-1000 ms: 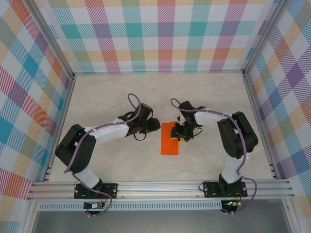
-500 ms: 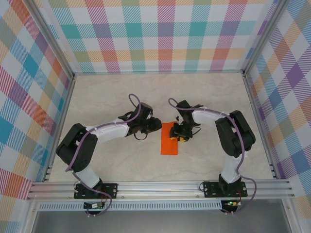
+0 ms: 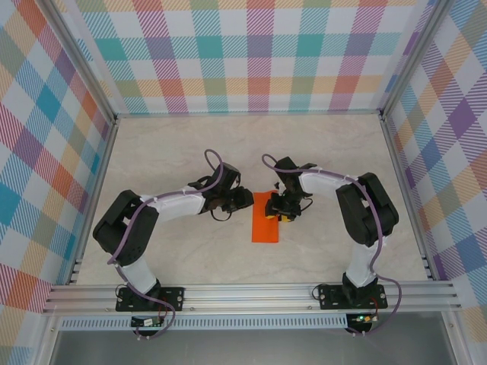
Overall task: Fold a paper plane with a square sheet of paper (pick it up from the middle)
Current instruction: First fold in half a square sheet of paper at the center of the table, then hold the square sheet of paper at the center of the table.
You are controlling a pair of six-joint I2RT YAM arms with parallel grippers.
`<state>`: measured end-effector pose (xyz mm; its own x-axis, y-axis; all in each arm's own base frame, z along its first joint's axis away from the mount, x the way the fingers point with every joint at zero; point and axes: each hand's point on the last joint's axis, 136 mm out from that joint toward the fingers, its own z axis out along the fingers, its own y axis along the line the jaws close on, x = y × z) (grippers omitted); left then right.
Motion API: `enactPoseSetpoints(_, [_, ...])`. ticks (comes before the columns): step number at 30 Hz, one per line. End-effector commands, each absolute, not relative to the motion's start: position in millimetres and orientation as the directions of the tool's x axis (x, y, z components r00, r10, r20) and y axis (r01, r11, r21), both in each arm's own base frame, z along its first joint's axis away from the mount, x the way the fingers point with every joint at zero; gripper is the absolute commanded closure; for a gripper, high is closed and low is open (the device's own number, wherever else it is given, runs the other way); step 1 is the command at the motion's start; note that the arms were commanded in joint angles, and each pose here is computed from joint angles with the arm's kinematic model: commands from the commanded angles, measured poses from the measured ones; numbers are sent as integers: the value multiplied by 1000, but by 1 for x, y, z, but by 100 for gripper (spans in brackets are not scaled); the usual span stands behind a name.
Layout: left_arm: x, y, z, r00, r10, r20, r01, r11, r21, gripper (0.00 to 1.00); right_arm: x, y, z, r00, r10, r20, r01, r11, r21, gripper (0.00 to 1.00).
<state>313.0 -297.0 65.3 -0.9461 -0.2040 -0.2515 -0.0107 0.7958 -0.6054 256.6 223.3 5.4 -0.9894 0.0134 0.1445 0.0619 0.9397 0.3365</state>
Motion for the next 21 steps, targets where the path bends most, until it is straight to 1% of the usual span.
enactPoseSetpoints(1, [317,-302,65,-949,-206,-237,-10,774,-634,75,229,186,-61,-975,16,221,43,992,117,54])
enactPoseSetpoints(11, [318,-305,61,-953,-203,-225,-12,767,-642,79,229,187,-66,-972,24,232,50,993,104,54])
enactPoseSetpoints(16, [314,-309,59,-964,-161,-210,9,771,-637,82,230,185,-68,-971,28,236,51,994,96,54])
enactPoseSetpoints(21, [312,-317,58,-972,-142,-189,19,751,-660,85,229,186,-69,-971,29,238,52,994,94,54])
